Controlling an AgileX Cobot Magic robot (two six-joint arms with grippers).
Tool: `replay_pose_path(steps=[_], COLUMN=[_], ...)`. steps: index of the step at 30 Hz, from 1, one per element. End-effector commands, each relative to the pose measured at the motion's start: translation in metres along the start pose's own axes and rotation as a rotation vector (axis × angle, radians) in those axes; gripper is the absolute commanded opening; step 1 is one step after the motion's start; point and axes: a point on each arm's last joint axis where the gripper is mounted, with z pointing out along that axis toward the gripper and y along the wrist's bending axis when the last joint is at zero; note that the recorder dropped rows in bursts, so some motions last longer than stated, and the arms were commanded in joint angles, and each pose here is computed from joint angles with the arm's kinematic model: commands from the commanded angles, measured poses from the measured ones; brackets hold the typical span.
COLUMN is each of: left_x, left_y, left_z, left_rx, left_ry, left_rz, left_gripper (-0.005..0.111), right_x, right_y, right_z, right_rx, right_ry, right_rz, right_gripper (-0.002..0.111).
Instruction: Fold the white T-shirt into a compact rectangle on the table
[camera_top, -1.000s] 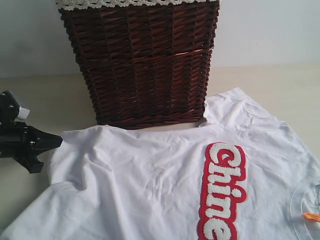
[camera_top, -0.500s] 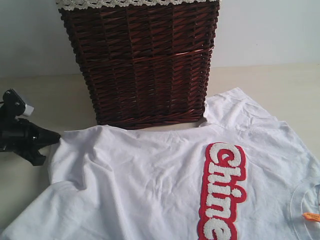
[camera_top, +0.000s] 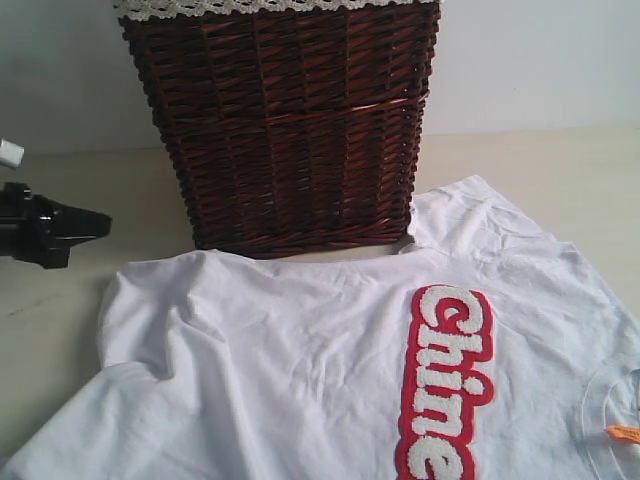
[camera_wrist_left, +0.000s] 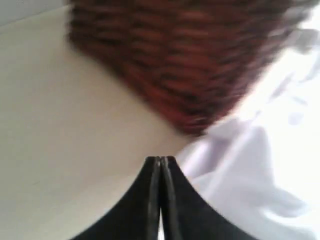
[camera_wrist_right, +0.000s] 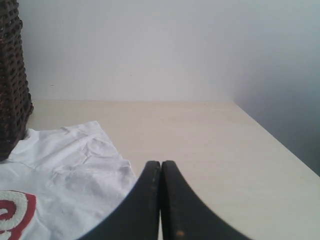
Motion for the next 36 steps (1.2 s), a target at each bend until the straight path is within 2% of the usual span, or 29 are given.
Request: replay_pose_path(steps=[1,6,9,13,17,24,27,29,31,33,36], left_x=[-0.002,0.014,0.028,0.046,0.059,0.067,0.065,0.059,0.051,0.037,0.034], left_y=[-0.048,-0.074,-0.073,-0.058,-0.034,-0.007,-0.003,-0.009,-0.021,-0.042,-0.064], left_z=[0.021,0.059,0.071,0.075,0.068,0.045,0.033,0.025,0.017,0.003,-0.012], left_rx=[0.272,0.272,0.213,0.088,-0.062,-0.136,-0.124,-0.077,-0.008,0.093,0.134], left_ry=[0.079,0.254,0.339,0.445,0.526,0.524,0.504,0.455,0.392,0.294,0.266], left_rz=[0.099,0.190,0.209,0.239,0.220,0.159,0.161,0.156,0.161,0.157,0.218], left_gripper=[0.000,0.000,0.000,0.000,0.000,0.000,0.000,0.000,0.000,0.000,0.000], right_x=[0.000,0.000,0.000,0.000,0.000,0.000,0.000,0.000,0.000,0.000,0.000], right_y=[0.000,0.000,0.000,0.000,0.000,0.000,0.000,0.000,0.000,0.000,0.000], right_z=[0.000,0.000,0.000,0.000,0.000,0.000,0.000,0.000,0.000,0.000,0.000], right_rx=[-0.004,-0.004,-0.004,-0.004,-0.004,-0.004,-0.004,-0.004,-0.004,-0.004,-0.004], right_ry=[-0.011,-0.011,-0.011,-0.011,-0.011,-0.011,-0.011,-0.011,-0.011,-0.011,-0.011], right_rz=[-0.009,-0.009,-0.009,-0.009,-0.009,-0.009,-0.009,-0.009,-0.009,-0.009,-0.009], right_gripper=[0.000,0.000,0.000,0.000,0.000,0.000,0.000,0.000,0.000,0.000,0.000])
